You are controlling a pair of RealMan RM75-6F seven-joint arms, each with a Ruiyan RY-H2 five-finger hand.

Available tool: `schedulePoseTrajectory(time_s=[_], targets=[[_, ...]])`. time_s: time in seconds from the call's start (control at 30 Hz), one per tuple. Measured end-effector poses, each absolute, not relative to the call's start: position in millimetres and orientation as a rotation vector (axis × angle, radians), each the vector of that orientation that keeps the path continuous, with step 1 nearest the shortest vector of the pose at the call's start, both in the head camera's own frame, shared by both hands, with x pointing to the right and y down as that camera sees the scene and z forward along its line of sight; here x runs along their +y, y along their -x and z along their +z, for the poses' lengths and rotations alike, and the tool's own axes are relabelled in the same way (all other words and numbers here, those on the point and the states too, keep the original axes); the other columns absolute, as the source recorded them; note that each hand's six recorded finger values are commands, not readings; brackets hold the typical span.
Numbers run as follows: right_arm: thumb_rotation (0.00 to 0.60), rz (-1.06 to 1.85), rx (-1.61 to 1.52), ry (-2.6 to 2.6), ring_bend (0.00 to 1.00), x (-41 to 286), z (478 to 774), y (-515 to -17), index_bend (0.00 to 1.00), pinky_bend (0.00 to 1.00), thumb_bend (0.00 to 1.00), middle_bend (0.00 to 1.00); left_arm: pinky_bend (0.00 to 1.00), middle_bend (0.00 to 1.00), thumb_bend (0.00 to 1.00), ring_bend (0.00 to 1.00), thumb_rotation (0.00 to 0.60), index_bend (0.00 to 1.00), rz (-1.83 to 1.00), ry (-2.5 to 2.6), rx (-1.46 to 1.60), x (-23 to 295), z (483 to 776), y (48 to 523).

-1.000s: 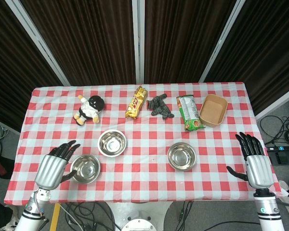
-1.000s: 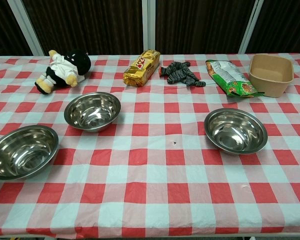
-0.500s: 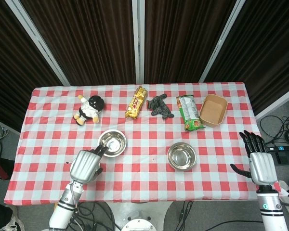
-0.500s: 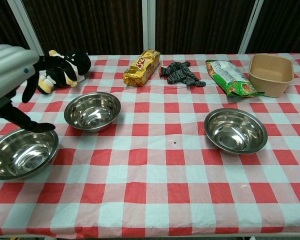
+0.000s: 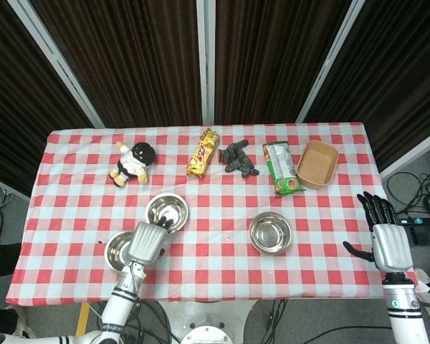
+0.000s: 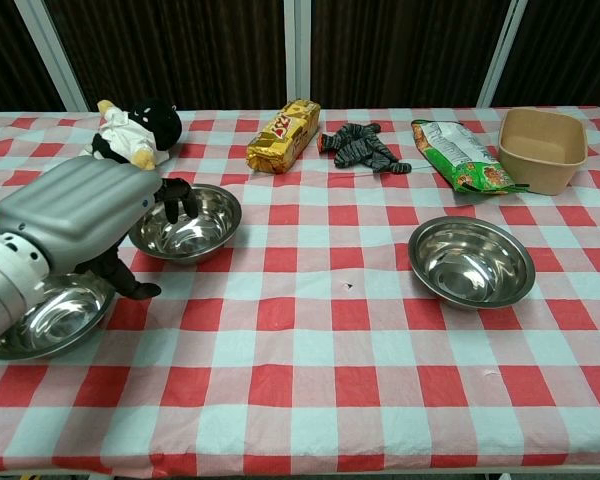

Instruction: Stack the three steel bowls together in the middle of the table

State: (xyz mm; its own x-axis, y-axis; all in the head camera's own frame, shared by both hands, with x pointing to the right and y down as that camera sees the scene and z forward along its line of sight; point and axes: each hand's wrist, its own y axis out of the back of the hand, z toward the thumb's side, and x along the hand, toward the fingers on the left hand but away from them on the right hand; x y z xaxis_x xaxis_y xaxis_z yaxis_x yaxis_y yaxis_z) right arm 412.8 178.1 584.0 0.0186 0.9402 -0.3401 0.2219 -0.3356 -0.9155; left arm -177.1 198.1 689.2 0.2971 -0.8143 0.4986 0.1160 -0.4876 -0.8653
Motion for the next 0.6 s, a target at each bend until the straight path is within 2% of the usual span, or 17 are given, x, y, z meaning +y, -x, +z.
schedulePoseTrajectory(time_s=[0.6], targets=[[0.6,1.4,-1.219,1.611,0.0,175,589,-423,0.03,0.03,0.05,0.05,0.84,0.52,0.21,0.8,0.6,0.45,-1.35,1.593,0.595,180,727,168]])
